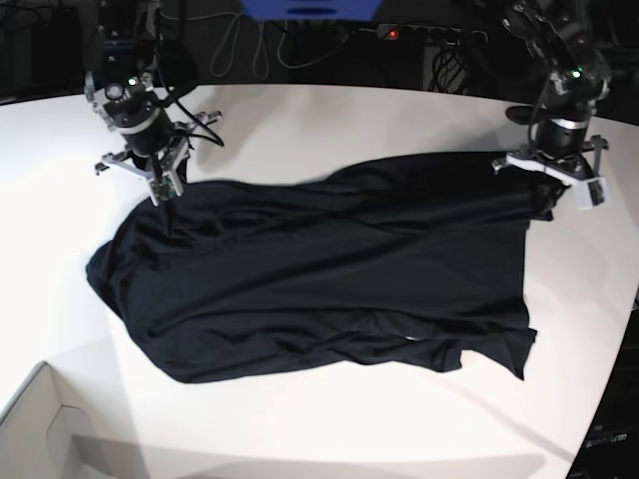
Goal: Layout the t-shirt on the table in an organized manner, then fold the t-shirt properly
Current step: 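Grasp the shirt's collar edge with both grippers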
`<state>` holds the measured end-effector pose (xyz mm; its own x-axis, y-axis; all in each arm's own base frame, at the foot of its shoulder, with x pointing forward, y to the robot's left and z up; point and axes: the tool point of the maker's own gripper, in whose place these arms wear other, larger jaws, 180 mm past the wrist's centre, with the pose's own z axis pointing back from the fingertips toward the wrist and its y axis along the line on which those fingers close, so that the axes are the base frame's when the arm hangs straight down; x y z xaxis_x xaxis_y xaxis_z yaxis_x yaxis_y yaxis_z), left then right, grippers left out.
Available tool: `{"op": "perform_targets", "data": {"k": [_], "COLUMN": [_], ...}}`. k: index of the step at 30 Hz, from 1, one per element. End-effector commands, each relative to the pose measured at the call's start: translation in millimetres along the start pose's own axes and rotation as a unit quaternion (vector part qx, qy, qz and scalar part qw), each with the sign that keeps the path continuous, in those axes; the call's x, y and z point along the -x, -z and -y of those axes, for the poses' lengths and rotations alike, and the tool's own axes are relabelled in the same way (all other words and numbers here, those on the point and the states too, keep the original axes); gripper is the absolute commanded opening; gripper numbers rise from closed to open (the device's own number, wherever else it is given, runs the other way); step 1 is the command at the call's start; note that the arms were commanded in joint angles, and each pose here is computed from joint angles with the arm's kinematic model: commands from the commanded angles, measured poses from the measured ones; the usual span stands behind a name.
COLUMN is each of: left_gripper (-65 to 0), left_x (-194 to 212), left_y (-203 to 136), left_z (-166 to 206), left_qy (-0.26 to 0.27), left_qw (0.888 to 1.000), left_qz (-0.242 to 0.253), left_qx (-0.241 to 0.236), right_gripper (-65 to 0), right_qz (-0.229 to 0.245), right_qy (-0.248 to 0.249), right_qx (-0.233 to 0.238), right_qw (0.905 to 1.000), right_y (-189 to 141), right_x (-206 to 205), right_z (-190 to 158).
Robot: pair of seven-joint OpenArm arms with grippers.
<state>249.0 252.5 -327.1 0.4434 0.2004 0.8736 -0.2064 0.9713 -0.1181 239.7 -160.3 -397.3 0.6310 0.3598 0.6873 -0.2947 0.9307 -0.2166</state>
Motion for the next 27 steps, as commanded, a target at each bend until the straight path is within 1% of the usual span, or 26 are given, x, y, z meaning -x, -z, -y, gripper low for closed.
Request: {"op": "perform_targets", "data": {"k": [1, 3, 5, 8, 9, 10, 11, 14, 16, 18, 21, 24, 26, 27], "left_gripper": [-64.9, -63.8, -59.4, -46.4, -43.0, -40.4, -39.2, -39.0, -39.0, -39.0, -39.0, -39.0, -39.0, -39.0], "left_x": [-14, -2, 11, 27, 29, 30, 29, 12, -6, -31, -55, -55, -49, -44], "left_y": [-1, 0, -1, -6, -8, -11, -14, -22, -24, -17, 0, 26, 48, 58], "left_z": [-4, -9, -15, -21, -22, -24, -27, -36, -39, -34, -19, -15, -11, -10], "left_qy": [0.000, -0.007, -0.015, -0.034, -0.039, -0.043, -0.051, -0.070, -0.068, -0.056, -0.049, -0.065, -0.068, -0.068], "left_qw": [1.000, 1.000, 1.000, 0.999, 0.999, 0.999, 0.998, 0.998, 0.997, 0.997, 0.994, 0.993, 0.994, 0.994], "left_qz": [0.026, 0.011, -0.007, -0.026, -0.027, -0.028, -0.025, 0.005, 0.029, 0.058, 0.083, 0.076, 0.057, 0.047], "left_qx": [0.001, 0.001, 0.003, 0.010, 0.013, 0.014, 0.013, 0.007, 0.006, 0.022, 0.046, 0.060, 0.067, 0.068], "right_gripper": [-65.0, -65.0, -65.0, -65.0, -65.0, -65.0, -65.0, -65.0, -65.0, -65.0, -65.0, -65.0, -65.0, -65.0], "right_qz": [0.023, 0.025, 0.027, 0.035, 0.039, 0.044, 0.049, 0.061, 0.070, 0.071, 0.071, 0.052, 0.034, 0.023], "right_qy": [-0.002, -0.002, -0.004, -0.009, -0.011, -0.013, -0.014, -0.018, -0.024, -0.019, -0.011, 0.005, 0.011, 0.013], "right_qx": [0.005, 0.006, 0.007, 0.012, 0.013, 0.016, 0.018, 0.023, 0.027, 0.026, 0.025, 0.016, 0.011, 0.015], "right_qw": [0.9997, 0.9997, 0.9996, 0.9993, 0.9991, 0.9988, 0.9985, 0.9977, 0.9969, 0.9970, 0.9971, 0.9985, 0.9993, 0.9995], "right_y": [-3, -3, -5, -10, -12, -14, -15, -14, -9, 1, 21, 44, 59, 63], "right_x": [-13, -14, -16, -21, -23, -27, -31, -41, -53, -57, -65, -58, -50, -43], "right_z": [4, 4, 5, 8, 8, 9, 10, 15, 21, 24, 30, 33, 37, 44]}}
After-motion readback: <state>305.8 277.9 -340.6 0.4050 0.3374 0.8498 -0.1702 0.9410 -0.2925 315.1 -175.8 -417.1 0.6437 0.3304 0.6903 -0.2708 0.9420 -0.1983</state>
